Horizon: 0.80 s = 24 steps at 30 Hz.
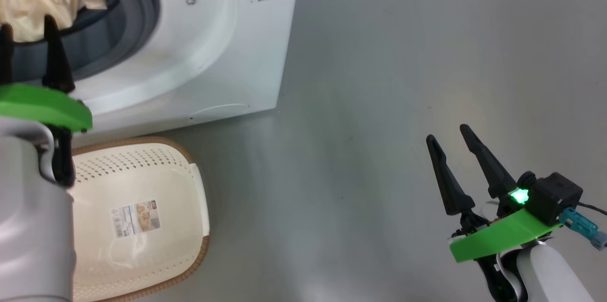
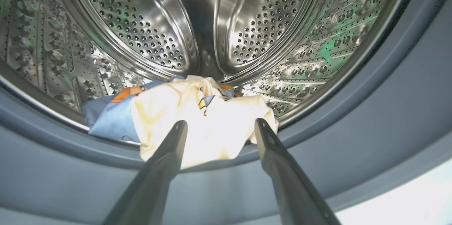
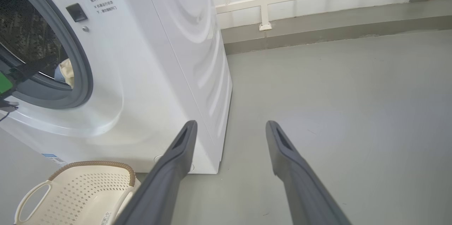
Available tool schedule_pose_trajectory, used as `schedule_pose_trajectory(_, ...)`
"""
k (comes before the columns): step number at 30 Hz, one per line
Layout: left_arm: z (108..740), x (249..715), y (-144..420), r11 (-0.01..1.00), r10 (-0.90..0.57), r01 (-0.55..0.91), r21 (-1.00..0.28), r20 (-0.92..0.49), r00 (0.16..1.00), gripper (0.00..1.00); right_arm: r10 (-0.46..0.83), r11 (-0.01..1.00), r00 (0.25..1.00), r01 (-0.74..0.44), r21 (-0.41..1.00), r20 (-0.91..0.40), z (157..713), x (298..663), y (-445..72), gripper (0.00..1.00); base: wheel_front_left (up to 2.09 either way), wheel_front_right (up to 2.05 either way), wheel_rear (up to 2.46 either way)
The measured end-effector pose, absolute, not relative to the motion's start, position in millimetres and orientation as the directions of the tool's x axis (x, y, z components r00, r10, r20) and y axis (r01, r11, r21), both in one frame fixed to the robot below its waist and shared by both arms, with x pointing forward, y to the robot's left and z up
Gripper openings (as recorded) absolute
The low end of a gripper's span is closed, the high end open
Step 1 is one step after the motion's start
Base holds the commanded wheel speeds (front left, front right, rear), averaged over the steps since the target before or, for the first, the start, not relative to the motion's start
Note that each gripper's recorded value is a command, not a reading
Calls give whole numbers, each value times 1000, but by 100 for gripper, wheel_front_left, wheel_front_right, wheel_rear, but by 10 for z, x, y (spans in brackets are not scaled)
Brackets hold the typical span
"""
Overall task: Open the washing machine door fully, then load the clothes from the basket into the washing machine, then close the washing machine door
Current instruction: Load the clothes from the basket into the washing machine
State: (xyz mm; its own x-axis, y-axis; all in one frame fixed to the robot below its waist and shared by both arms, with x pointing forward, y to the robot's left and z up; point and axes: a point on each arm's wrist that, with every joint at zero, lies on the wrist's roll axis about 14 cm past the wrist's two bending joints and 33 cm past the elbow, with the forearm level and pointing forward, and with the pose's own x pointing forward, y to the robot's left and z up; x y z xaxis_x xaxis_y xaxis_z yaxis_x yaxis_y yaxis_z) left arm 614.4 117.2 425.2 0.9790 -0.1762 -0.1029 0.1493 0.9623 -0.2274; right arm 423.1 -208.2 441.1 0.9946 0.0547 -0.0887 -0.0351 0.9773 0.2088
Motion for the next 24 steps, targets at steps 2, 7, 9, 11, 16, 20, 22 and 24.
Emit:
schedule_pose_trajectory(2,4235,6047,1228,967,-167,141,-214,-111,980,100,57,977,994,-37,210,-91,4415,4193,-2076,100,0,0,0)
schedule_pose_trajectory(7,4284,5812,1305,970,-149,124,-209,-106,983,100,56,978,994,-35,204,-98,4425,4082,-2101,100,0,0,0)
schedule_pose_trajectory(9,4299,5702,1346,972,-141,117,-203,-107,984,100,54,979,994,-34,200,-95,4447,4050,-2122,100,0,0,0)
schedule_pose_trajectory(11,4299,5578,1373,973,-135,111,-201,-112,984,100,59,979,994,-40,199,-93,4464,4016,-2113,100,0,0,0)
schedule_pose_trajectory(16,4346,5279,1489,980,-117,96,-177,-113,987,100,77,978,993,-58,202,-86,4513,3919,-2064,100,0,0,0)
schedule_pose_trajectory(20,4402,5049,1576,982,-100,81,-169,-107,989,100,87,978,993,-70,196,-79,4558,3829,-2055,100,0,0,0)
schedule_pose_trajectory(22,4432,4939,1636,984,-89,72,-162,-103,991,100,91,978,993,-75,197,-75,4578,3783,-2043,100,0,0,0)
schedule_pose_trajectory(24,4451,4821,1688,986,-80,64,-156,-102,992,100,96,977,993,-81,198,-69,4605,3745,-2029,100,0,0,0)
